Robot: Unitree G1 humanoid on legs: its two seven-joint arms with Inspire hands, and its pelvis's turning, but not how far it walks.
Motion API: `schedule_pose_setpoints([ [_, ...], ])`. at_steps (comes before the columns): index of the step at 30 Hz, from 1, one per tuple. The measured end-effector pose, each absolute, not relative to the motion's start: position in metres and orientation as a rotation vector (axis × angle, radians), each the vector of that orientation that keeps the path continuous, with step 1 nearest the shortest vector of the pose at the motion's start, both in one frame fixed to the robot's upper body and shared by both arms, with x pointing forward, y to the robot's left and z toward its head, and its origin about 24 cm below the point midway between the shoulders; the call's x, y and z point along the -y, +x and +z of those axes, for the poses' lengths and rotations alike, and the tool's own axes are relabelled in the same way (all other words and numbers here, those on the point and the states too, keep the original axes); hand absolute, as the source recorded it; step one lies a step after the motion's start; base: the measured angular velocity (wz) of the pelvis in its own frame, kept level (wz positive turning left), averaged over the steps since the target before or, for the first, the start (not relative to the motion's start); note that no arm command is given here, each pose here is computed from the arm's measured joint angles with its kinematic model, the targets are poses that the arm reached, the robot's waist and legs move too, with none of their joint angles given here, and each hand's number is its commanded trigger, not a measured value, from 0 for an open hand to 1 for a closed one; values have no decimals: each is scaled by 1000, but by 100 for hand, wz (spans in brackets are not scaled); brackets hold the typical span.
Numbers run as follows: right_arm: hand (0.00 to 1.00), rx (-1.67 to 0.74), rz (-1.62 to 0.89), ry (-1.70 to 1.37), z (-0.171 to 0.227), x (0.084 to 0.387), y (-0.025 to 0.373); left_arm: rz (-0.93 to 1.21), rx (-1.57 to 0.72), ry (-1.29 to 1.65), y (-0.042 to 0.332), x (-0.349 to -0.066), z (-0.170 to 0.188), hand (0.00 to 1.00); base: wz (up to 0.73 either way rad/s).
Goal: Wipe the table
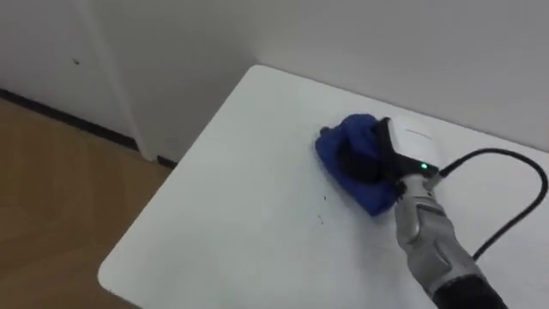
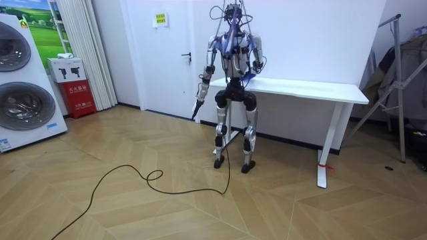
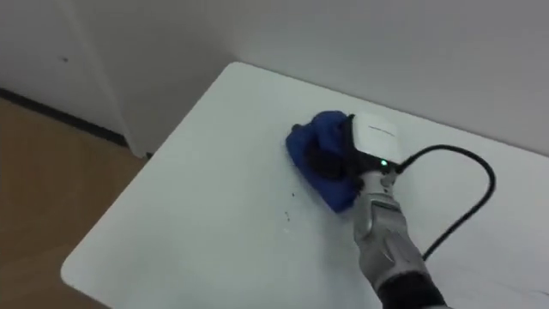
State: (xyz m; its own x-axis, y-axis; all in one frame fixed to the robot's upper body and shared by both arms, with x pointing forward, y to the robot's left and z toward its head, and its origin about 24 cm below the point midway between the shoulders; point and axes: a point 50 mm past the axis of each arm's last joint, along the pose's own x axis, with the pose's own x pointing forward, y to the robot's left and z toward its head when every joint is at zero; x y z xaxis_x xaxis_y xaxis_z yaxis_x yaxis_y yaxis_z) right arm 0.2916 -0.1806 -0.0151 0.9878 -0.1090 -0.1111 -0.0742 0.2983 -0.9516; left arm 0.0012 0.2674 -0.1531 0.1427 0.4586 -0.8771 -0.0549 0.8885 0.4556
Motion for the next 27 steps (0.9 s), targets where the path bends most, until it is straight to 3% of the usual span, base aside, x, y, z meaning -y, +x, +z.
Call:
schedule_pose_setpoints([
  [5,100,-304,-93,-1195,-46,205,256,424,-1340,331,10,-278,-149,0,4],
  [13,100,-458,-296,-1040,-77,253,181,601,-1241,384,15,-328,-124,0,-32],
  [19,100,-572,-512,-1074,-73,306,132,552,-1259,342,4,-301,-134,0,12],
  [27,100,-572,-575,-1033,-64,313,134,475,-1342,335,-17,-278,-143,0,-19],
])
